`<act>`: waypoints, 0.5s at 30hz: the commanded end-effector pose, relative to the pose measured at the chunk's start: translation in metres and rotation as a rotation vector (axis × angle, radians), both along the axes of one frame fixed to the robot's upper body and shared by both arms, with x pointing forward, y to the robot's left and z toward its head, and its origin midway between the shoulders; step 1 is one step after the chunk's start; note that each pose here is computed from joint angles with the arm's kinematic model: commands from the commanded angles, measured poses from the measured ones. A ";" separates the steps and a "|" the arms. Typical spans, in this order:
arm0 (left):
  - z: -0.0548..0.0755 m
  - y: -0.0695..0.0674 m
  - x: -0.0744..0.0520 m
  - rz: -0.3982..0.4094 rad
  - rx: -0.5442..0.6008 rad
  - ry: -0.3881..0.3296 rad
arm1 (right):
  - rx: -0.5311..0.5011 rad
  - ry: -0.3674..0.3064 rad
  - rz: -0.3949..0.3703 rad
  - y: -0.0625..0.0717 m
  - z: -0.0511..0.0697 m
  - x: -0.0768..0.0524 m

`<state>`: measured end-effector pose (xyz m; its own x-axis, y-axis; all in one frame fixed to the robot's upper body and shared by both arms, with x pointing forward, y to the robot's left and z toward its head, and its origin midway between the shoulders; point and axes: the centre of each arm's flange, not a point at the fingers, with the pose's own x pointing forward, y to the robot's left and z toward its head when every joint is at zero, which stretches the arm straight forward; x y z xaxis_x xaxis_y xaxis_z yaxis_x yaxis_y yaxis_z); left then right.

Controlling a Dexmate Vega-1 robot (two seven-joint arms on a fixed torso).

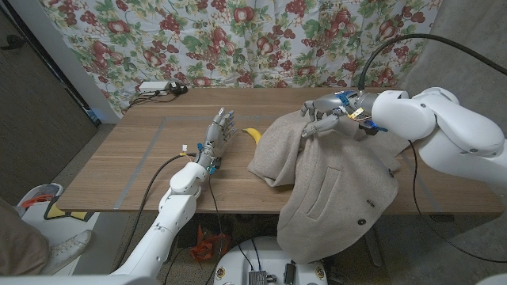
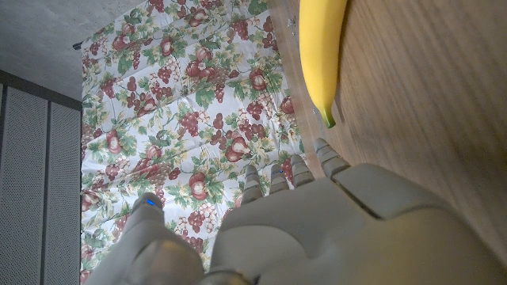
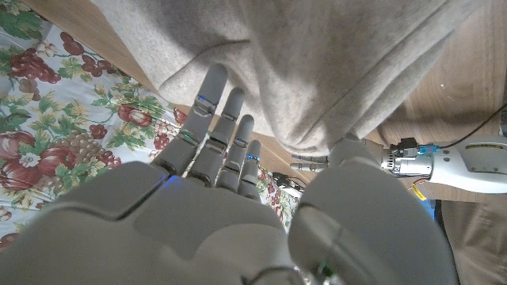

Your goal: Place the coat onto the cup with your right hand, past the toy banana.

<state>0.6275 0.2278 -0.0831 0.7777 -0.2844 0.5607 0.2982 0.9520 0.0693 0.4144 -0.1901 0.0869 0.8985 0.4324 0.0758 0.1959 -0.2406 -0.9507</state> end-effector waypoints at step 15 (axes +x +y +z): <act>0.003 0.000 0.004 -0.013 0.003 0.001 | 0.040 -0.069 -0.008 -0.006 0.012 -0.006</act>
<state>0.6301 0.2271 -0.0828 0.7792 -0.2849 0.5583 0.3000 0.9516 0.0669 0.4096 -0.1949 0.0957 0.8940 0.4324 0.1173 0.2322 -0.2231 -0.9467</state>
